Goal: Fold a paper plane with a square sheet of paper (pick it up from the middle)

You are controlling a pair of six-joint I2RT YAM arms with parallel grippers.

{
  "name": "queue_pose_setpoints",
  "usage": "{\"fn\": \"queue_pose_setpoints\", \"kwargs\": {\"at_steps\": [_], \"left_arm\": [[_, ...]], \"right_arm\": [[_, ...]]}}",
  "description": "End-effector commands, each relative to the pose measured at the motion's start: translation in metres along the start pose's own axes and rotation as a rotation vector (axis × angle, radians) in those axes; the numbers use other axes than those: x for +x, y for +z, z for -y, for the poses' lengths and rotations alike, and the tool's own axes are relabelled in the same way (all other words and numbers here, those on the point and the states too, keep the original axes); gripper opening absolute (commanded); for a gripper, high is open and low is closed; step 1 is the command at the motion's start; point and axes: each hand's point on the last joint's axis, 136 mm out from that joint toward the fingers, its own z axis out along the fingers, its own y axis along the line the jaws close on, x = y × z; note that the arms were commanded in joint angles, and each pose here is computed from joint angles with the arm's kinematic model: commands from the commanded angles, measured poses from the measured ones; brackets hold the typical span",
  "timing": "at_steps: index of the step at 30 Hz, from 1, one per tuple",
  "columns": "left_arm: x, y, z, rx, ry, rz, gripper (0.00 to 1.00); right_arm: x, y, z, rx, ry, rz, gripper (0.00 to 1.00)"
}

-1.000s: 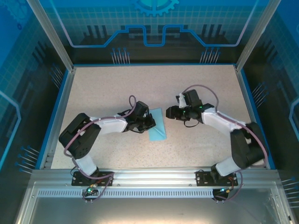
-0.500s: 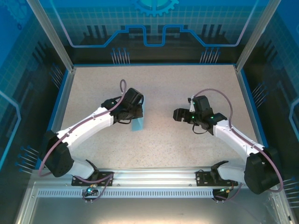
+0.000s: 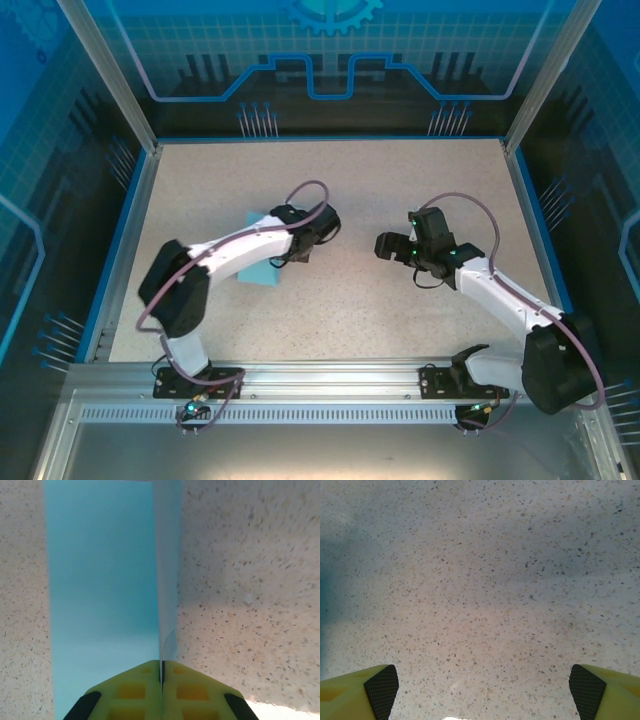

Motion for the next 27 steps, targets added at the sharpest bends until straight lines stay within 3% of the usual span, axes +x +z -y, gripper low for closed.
{"fn": "queue_pose_setpoints", "kwargs": {"at_steps": [1, 10, 20, 27], "left_arm": [[-0.002, 0.002, 0.009, -0.095, 0.039, 0.015, 0.03], [0.013, 0.019, 0.078, 0.006, 0.072, -0.047, 0.12], [0.021, 0.024, 0.114, 0.148, 0.042, -0.115, 0.28], [0.008, -0.021, 0.128, 0.366, 0.008, -0.102, 0.45]], "right_arm": [[0.007, 0.003, 0.018, 0.055, 0.067, -0.026, 0.92], [0.013, -0.002, 0.046, 0.099, 0.216, 0.002, 0.92], [0.018, -0.005, 0.055, 0.095, 0.252, -0.009, 0.92], [0.018, -0.003, 0.042, 0.029, 0.211, -0.034, 0.92]]}}
